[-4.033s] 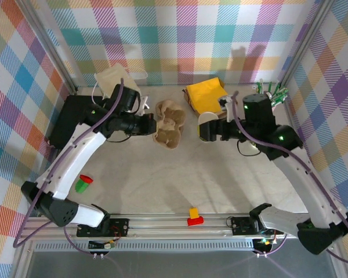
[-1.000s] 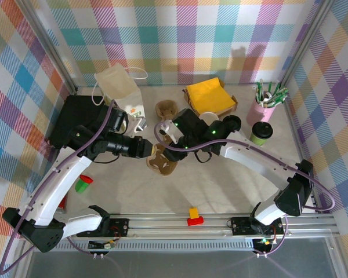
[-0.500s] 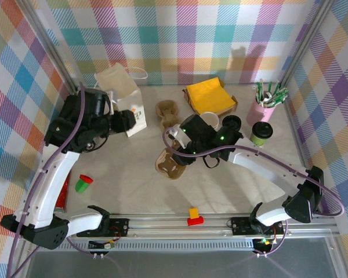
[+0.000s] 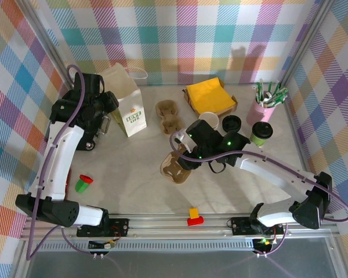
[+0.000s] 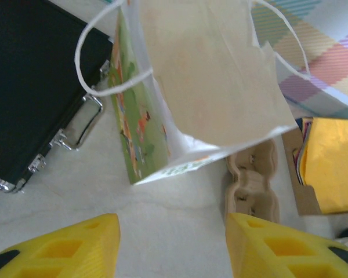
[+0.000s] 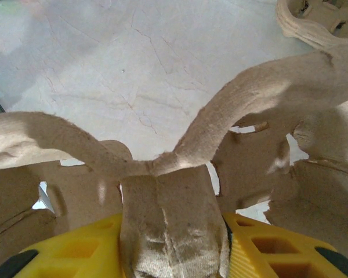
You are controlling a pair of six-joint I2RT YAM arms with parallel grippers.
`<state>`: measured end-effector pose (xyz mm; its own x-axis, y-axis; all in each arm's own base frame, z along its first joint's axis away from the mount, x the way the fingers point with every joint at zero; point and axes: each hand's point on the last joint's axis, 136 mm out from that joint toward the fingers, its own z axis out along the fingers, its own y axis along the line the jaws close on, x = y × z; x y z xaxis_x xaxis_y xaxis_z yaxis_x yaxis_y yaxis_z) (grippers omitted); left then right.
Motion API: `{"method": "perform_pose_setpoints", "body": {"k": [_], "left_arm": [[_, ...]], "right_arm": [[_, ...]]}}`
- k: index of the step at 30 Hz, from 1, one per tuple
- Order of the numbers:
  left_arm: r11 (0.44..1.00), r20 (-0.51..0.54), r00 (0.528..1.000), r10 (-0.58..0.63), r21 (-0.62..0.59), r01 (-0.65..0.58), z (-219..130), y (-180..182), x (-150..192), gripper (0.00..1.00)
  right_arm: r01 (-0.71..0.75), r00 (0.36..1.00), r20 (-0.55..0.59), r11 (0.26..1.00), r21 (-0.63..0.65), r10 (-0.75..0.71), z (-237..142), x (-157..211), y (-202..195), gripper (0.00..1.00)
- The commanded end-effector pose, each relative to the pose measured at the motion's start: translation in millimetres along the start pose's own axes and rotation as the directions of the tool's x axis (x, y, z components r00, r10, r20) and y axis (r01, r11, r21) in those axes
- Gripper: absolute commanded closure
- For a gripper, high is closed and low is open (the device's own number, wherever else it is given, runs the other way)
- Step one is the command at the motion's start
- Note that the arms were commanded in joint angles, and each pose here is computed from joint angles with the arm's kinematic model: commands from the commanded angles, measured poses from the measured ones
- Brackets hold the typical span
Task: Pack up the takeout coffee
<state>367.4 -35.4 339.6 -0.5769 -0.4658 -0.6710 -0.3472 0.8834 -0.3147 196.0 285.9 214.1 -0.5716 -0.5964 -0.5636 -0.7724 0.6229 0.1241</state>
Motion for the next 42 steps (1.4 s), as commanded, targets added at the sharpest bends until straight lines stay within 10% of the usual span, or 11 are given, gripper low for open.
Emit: {"method": "perform_pose_setpoints", "body": {"k": [1,15,42], "left_arm": [[1.0,0.079,0.997,-0.003,-0.019,0.004,8,1,-28,0.47],[0.979,0.01,0.999,0.036,-0.199,-0.033,75,17,-49,0.38],[0.977,-0.151,0.987,0.057,-0.193,-0.086,119,8,-30,0.87]], "right_arm": [[-0.014,1.0,-0.002,1.0,0.005,0.014,-5,5,0,0.57],[-0.029,0.999,-0.027,0.999,0.028,0.03,-8,18,-5,0.57],[-0.055,0.998,-0.014,0.998,0.039,0.056,-19,27,-7,0.58]]}}
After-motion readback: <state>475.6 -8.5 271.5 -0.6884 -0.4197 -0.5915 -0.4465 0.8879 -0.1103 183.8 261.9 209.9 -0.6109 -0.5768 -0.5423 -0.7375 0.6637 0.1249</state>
